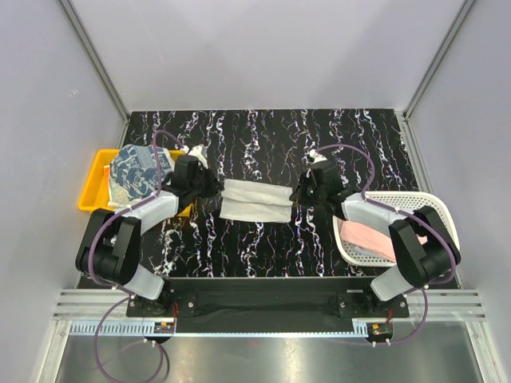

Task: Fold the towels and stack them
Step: Fold the towel, then smooth out wrinkles on the folded towel, then neatly place the folded towel into the bin, then grab crumpled towel

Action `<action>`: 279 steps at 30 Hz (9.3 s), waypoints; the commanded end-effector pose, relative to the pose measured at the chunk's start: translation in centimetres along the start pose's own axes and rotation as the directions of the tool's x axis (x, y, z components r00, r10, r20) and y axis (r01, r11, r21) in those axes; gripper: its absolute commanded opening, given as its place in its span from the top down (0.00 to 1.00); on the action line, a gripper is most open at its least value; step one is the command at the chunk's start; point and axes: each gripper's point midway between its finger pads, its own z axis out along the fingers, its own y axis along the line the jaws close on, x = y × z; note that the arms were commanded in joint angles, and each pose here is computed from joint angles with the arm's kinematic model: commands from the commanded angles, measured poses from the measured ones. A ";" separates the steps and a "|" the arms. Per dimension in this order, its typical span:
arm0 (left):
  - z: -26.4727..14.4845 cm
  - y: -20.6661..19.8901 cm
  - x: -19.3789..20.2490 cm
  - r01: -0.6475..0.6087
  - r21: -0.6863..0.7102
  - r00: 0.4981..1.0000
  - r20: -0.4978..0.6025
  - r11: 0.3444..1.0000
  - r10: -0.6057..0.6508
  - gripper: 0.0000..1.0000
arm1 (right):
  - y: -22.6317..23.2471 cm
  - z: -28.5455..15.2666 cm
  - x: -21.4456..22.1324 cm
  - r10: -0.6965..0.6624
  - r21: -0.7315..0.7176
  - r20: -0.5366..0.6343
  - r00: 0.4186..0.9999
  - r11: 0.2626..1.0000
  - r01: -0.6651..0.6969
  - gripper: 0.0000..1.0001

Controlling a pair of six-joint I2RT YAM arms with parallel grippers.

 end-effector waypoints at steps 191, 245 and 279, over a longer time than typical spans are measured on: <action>2.9 -53.5 20.3 0.288 0.637 0.917 -0.400 0.715 -0.013 1.00 | 3.0 -39.5 -10.6 0.027 0.030 0.657 0.753 0.998 -0.062 0.42; -14.8 9.0 -7.2 0.331 -0.728 0.926 0.373 0.600 -0.058 0.27 | 8.4 -18.0 -8.4 0.002 -0.039 0.268 0.963 0.999 0.009 0.39; -11.9 15.8 -7.8 0.409 -0.762 0.911 0.377 0.502 -0.170 0.62 | 6.5 -15.0 -5.7 -0.010 0.001 0.197 0.980 1.000 0.010 0.39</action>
